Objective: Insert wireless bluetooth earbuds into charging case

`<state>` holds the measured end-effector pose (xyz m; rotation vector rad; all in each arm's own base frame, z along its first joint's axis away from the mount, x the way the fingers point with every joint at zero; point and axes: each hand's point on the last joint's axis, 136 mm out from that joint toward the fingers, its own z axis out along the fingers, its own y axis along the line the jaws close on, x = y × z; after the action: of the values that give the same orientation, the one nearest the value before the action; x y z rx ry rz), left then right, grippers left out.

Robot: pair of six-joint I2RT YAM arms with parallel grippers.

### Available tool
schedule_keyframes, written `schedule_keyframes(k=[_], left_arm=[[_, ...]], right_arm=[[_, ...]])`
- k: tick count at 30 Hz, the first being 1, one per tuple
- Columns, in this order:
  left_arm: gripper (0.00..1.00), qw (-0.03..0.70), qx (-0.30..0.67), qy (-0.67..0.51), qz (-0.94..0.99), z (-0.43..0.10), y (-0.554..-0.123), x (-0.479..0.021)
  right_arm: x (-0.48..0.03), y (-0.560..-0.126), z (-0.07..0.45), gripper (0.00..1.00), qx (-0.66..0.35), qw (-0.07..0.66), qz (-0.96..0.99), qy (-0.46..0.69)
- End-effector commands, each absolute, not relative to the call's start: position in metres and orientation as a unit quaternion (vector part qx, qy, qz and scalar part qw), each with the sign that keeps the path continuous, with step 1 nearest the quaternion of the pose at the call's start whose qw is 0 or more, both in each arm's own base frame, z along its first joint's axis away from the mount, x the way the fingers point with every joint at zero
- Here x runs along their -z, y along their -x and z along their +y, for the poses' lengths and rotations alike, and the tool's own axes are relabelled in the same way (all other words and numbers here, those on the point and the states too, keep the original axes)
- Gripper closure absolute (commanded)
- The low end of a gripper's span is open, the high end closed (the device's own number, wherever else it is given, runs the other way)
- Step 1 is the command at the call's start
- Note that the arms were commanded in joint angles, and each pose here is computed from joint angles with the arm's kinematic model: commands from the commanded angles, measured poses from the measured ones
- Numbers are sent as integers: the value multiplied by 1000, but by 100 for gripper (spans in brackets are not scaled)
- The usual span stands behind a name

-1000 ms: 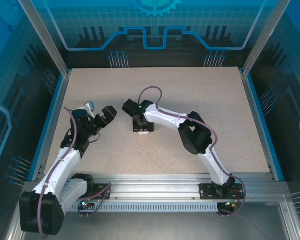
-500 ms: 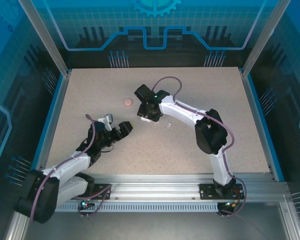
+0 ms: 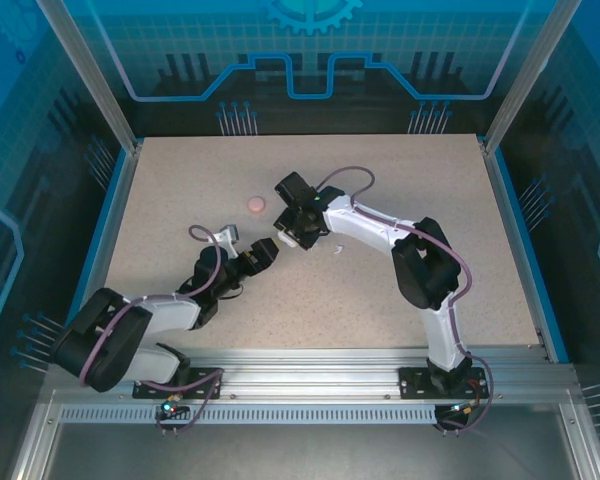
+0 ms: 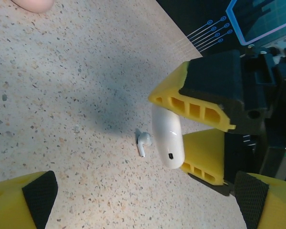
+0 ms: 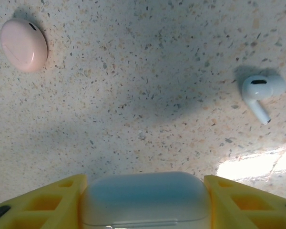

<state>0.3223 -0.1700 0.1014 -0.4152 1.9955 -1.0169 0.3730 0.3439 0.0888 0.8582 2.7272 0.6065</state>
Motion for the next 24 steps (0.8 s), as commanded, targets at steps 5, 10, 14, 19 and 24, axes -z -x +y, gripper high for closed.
schedule_keyframes(k=[5,10,14,19,24], left_arm=[[10,451,421,153,771,-181,-343,-117],[19,456,420,150,770,-185,-350,-118],[23,457,420,148,770,-187,-356,-119],[31,457,423,146,769,-191,-363,-120],[38,456,427,146,767,-194,-367,-119]], right_arm=[[-118,-374,360,55,-263,106,905,-317],[-118,-371,362,55,-267,101,905,-315],[-118,-368,366,55,-273,99,905,-312],[-117,-366,371,55,-278,93,905,-308],[-117,-366,376,55,-281,91,905,-305]])
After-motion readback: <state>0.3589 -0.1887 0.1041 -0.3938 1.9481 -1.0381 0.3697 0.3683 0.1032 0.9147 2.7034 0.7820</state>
